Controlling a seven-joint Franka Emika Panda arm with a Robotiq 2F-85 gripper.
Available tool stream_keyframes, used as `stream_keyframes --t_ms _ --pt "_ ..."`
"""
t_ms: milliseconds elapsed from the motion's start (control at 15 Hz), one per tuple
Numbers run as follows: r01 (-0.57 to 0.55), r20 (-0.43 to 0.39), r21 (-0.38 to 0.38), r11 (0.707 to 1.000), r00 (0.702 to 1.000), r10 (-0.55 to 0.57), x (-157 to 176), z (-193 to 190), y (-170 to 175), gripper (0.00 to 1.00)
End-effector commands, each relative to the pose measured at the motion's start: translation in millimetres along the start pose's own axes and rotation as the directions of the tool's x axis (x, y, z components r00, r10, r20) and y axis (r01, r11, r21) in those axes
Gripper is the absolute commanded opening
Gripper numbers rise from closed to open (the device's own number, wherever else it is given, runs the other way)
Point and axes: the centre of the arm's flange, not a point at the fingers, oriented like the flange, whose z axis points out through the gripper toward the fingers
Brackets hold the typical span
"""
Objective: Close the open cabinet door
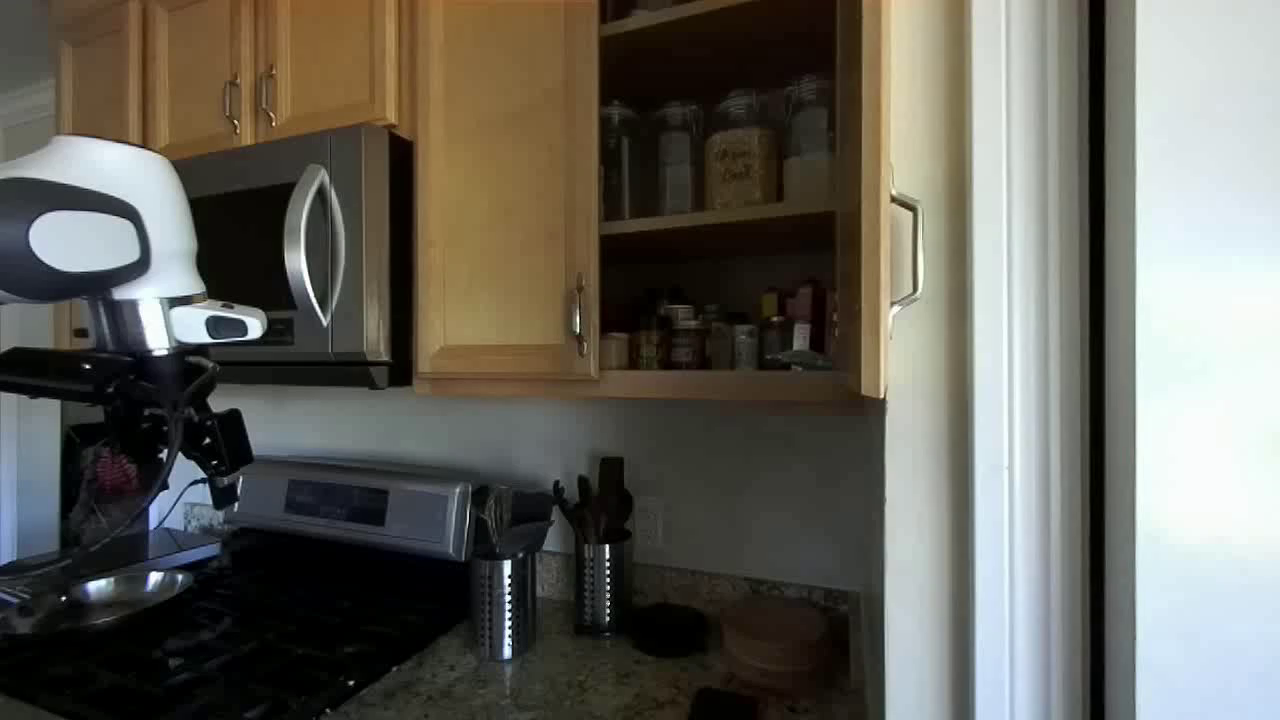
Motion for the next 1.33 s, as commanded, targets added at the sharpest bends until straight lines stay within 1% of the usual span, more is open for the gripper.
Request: stream_keyframes --t_ms 0,333,400,533,667,800,933,1067,1267 --pt "0.000 0.000 0.000 1.000 1.000 0.000 0 0 0 1.00" --pt "0.000 0.000 0.000 1.000 1.000 0.000 0 0 0 1.00" --pt "-0.008 0.001 -0.011 1.000 1.000 0.008 2 2 2 1.00" --pt "-0.056 0.006 -0.059 0.997 0.998 0.056 6 3 15 1.00" --pt "-0.125 0.000 -0.113 0.986 0.992 0.125 12 3 41 1.00" --pt "-0.204 -0.017 -0.174 0.963 0.979 0.205 18 1 74 1.00" --pt "-0.277 -0.042 -0.247 0.928 0.960 0.276 21 -4 108 1.00" --pt "-0.339 -0.062 -0.315 0.886 0.939 0.337 23 -9 142 1.00" --pt "-0.426 -0.104 -0.393 0.815 0.901 0.421 20 -25 182 1.00"
